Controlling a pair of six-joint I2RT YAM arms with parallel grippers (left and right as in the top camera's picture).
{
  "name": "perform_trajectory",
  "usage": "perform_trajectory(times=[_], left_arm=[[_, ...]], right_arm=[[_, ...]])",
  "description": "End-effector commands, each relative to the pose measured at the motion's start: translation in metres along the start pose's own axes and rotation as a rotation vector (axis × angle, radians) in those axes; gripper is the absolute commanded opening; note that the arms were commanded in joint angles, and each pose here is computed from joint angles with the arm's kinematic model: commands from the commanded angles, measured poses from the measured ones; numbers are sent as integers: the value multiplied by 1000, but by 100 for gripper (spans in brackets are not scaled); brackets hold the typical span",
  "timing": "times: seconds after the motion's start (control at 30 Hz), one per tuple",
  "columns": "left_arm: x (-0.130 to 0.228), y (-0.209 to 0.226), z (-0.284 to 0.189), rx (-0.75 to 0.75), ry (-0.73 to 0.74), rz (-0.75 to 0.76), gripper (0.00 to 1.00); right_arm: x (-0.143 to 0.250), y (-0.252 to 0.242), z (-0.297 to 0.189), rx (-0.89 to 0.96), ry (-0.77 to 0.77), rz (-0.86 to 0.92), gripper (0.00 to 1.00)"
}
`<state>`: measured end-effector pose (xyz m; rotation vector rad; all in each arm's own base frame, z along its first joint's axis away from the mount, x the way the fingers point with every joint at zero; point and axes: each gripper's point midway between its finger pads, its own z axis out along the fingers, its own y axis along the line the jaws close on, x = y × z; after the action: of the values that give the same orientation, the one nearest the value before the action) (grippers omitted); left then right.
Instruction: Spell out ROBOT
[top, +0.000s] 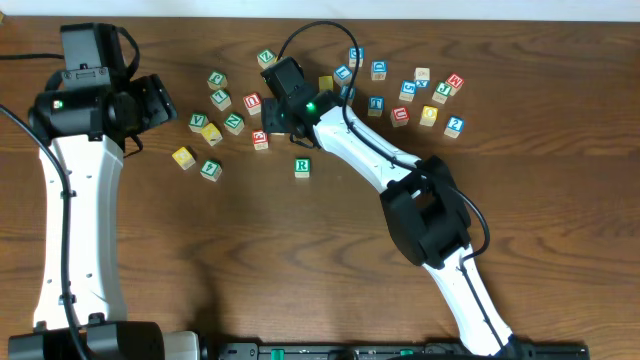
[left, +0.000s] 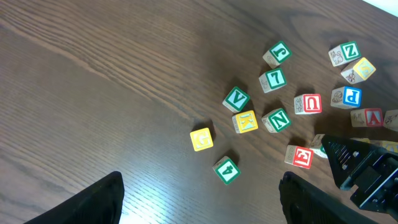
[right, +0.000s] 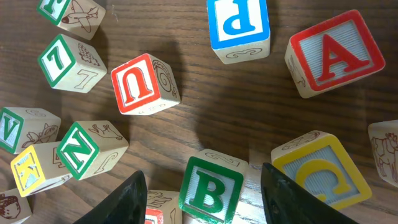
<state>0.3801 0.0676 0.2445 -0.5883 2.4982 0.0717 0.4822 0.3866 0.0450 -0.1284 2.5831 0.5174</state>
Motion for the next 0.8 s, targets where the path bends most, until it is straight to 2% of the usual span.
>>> perform_trajectory(times=[0.0,0.3,0.5,0.77], left_arm=[[3,3,2,-16,8,-6,79],[3,3,2,-16,9,-6,79],[4,2,9,-17,25,-4,79],[5,2,14,-21,36,-3,79]], right_arm=[[5,5,5,8,0,-19,54],[-21,-12,-13,33,-3,-24,55],[-43,-20,-29,39,-17,-87,54],[-45,-52,-31,123,8,-131,54]])
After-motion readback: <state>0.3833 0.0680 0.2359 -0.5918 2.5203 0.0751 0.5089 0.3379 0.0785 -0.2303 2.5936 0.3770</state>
